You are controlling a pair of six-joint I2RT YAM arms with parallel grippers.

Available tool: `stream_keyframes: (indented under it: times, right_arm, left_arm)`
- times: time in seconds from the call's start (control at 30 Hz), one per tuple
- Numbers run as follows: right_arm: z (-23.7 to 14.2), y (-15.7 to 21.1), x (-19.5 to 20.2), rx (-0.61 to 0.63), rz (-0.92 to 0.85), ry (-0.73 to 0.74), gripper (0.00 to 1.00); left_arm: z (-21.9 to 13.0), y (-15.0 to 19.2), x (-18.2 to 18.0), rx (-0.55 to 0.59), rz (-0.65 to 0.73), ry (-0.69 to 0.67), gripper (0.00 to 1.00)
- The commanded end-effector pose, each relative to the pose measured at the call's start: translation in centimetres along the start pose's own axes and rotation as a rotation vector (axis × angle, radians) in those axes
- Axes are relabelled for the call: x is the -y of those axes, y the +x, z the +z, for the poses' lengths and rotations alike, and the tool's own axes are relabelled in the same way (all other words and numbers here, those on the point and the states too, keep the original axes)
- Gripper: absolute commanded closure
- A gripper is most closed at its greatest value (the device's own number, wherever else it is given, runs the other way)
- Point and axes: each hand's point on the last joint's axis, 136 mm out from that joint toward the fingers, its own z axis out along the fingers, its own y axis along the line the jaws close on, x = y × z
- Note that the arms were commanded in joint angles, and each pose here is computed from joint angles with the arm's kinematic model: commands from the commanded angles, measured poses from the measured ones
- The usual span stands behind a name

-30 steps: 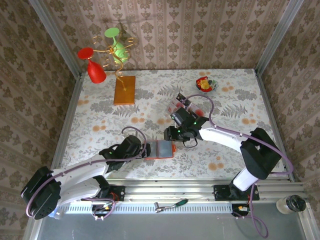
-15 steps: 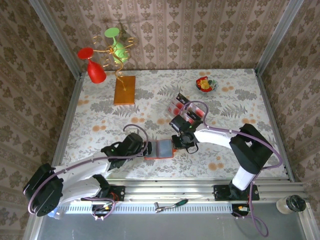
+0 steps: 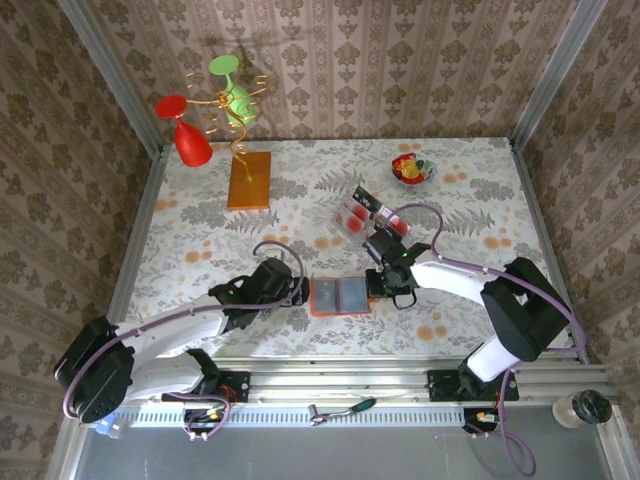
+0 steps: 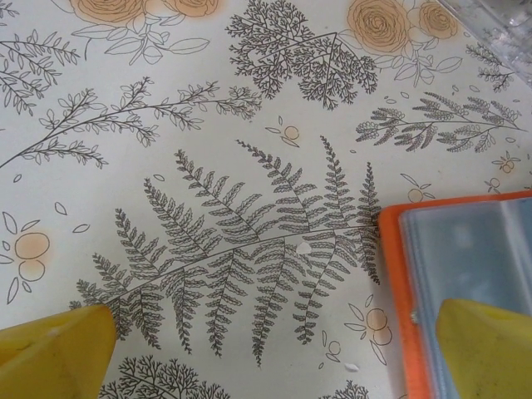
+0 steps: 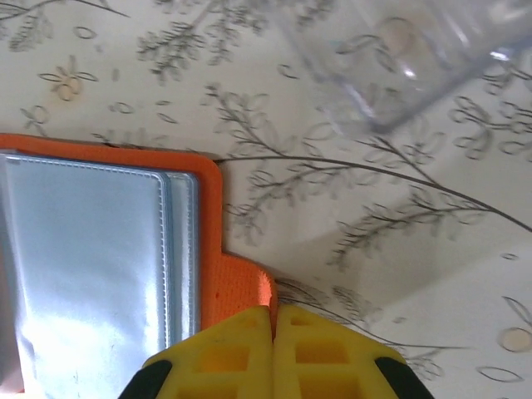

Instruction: Put the credit cards into the card holder

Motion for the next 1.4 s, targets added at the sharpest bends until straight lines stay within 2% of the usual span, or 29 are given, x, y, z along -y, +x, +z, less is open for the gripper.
stream_keyframes:
  times: [0.0, 0.1, 0.2, 0.27, 0.43, 0.57, 0.73, 0.87, 1.0, 1.13, 1.37]
  right_arm:
    - [-0.4, 0.8, 1.8, 0.002, -0.003, 0.047, 0.93]
    - [-0.8, 0.8, 2.1, 0.009, 0.000, 0.037, 0.87]
    - [-2.4, 0.0, 1.3, 0.031, -0.039, -0.015, 0.61]
    - [-4.7, -1.1, 1.4, 0.077, -0.053, -0.017, 0.51]
    - [-10.9, -5.1, 2.1, 0.244, -0.069, 0.019, 0.38]
    - [-14.4, -8.1, 2.6, 0.337, -0.092, 0.100, 0.38]
    - [-15.2, -10.4, 0.3, 0.347, -0.118, 0.023, 0.39]
    - [-13.8, -11.0, -0.8, 0.267, -0.149, 0.004, 0.39]
    - [-12.2, -11.4, -1.1, 0.228, -0.187, 0.011, 0.46]
    - [-10.1, -12.0, -0.5, 0.159, -0.214, 0.081, 0.51]
    - [-7.7, -13.0, 0.4, 0.112, -0.243, 0.168, 0.55]
  left_arm:
    - [-0.2, -1.0, 1.1, 0.011, 0.024, 0.020, 0.00]
    - [-0.1, -1.2, 1.4, 0.010, 0.030, 0.023, 0.00]
    - [0.1, -1.2, 1.4, 0.004, 0.040, 0.014, 0.00]
    - [0.1, -1.3, 1.3, 0.006, 0.044, 0.010, 0.00]
    - [0.0, -1.9, 1.3, 0.024, 0.025, 0.018, 0.00]
    - [0.1, -2.4, 1.5, 0.031, 0.005, 0.037, 0.00]
    - [0.1, -3.3, 1.6, 0.040, -0.007, 0.036, 0.00]
    - [0.1, -4.3, 2.1, 0.055, -0.012, 0.064, 0.00]
    - [0.0, -4.8, 2.4, 0.059, -0.012, 0.071, 0.00]
    - [-0.3, -5.2, 2.3, 0.068, -0.011, 0.076, 0.00]
    - [-0.3, -5.2, 2.1, 0.061, -0.011, 0.076, 0.00]
